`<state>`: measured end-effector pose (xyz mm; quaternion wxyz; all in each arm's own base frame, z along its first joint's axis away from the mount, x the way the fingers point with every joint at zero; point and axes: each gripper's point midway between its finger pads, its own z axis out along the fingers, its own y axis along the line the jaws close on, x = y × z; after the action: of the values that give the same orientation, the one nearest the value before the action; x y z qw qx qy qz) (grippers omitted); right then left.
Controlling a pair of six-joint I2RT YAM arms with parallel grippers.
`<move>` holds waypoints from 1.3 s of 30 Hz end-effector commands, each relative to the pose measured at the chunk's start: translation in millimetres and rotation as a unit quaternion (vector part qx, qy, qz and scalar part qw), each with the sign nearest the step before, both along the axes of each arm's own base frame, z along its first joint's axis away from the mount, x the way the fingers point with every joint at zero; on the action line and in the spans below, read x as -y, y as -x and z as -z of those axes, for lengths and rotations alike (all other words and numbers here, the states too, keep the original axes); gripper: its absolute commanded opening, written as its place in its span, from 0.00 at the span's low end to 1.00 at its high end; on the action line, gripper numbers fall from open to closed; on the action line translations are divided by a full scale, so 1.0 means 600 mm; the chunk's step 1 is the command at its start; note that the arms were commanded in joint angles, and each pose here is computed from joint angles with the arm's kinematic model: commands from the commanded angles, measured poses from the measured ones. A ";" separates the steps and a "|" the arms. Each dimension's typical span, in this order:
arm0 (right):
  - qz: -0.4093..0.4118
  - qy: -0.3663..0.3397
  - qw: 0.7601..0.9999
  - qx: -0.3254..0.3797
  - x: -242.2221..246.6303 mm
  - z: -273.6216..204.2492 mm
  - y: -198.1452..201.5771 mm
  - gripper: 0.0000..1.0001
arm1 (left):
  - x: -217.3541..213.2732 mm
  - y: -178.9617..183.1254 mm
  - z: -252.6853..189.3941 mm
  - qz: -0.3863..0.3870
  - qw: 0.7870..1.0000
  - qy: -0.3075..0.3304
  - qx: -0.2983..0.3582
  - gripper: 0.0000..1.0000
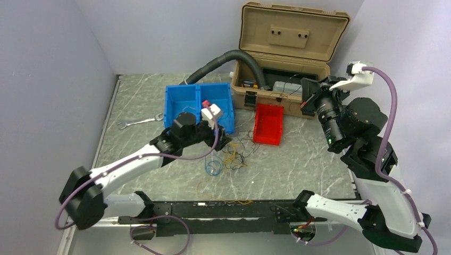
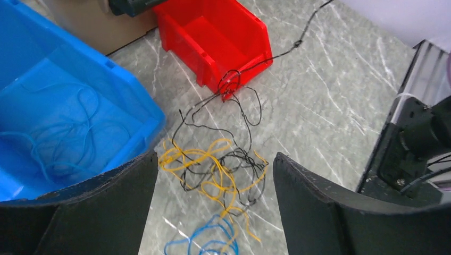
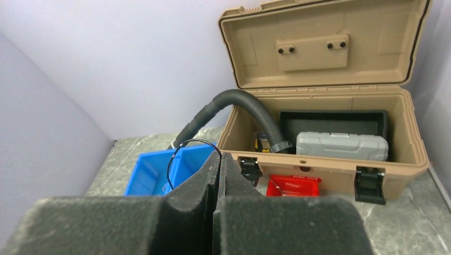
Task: Untangle the cables
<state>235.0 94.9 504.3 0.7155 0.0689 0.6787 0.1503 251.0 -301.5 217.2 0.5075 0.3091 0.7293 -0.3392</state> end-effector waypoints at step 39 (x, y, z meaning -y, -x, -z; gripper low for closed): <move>-0.169 -0.030 0.984 0.054 -0.087 -0.051 0.042 0.00 | 0.144 -0.083 0.023 0.077 0.997 -0.008 -0.022 0.00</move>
<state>225.3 163.1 501.4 0.6825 -0.0563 0.6796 0.2629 303.1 -388.8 169.4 0.4430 0.3558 0.7314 -0.3772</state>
